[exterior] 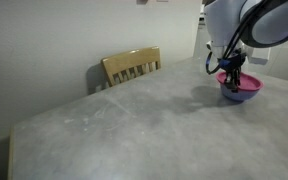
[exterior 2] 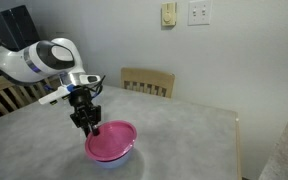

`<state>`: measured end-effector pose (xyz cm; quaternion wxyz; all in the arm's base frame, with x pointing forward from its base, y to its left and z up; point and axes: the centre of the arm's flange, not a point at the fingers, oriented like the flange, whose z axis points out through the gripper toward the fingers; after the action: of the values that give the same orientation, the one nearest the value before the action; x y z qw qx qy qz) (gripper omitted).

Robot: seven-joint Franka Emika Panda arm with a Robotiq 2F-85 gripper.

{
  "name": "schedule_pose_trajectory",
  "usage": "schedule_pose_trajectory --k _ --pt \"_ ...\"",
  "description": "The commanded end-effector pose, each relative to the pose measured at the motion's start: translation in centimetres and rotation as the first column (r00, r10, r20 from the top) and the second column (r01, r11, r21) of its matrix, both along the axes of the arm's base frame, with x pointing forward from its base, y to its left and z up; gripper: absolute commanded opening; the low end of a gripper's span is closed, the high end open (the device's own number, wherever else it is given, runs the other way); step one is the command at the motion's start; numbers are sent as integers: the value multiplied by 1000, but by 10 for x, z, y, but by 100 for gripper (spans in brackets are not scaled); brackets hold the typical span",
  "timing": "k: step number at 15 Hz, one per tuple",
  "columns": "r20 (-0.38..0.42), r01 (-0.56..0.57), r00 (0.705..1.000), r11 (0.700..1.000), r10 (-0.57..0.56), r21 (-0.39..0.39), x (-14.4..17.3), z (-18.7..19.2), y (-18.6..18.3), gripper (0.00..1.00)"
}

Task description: Put the pink lid on the blue bowl

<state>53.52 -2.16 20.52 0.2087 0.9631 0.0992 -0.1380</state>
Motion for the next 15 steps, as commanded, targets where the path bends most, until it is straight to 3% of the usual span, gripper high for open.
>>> schedule_pose_trajectory --k 1,3,5,8,11,15 --pt "-1 16 1000 1000 -16 10 -9 11 -1 72" --pt "13 -18 1000 999 17 40 -10 17 1 85" --pt "52 -116 993 985 111 126 -5 25 8 98" --pt "82 -192 981 950 176 248 1 40 25 100" --pt "101 -286 958 886 268 364 2 57 44 100" --pt "136 -373 925 776 355 508 6 75 68 100"
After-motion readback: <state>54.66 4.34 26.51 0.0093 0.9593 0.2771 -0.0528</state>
